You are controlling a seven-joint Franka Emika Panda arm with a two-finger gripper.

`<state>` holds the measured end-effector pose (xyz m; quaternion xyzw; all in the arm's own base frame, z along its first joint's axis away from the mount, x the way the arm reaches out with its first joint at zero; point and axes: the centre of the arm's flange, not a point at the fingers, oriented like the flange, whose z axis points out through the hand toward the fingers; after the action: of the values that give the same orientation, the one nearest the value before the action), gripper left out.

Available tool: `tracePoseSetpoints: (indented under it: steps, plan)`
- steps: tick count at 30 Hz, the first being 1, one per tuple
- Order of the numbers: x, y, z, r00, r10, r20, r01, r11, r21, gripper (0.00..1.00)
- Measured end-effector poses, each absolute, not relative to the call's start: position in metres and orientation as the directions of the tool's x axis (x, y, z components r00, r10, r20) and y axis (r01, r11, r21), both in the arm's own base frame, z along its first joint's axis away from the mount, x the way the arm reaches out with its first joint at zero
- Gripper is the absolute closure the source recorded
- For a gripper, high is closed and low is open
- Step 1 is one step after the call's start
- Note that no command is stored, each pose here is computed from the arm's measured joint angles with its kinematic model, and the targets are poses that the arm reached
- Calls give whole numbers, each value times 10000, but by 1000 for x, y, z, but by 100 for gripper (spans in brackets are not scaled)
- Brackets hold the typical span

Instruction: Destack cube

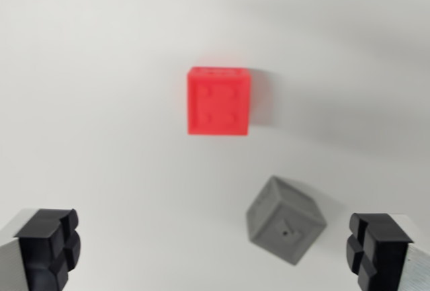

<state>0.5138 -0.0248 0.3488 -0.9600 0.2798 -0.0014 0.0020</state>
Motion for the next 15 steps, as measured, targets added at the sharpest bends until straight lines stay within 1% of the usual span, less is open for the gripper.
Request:
tracePoseSetpoints:
  steps: [15]
  plan:
    - [514, -25, 395, 8435, -5372, 6, -5371, -8435, -51, 0]
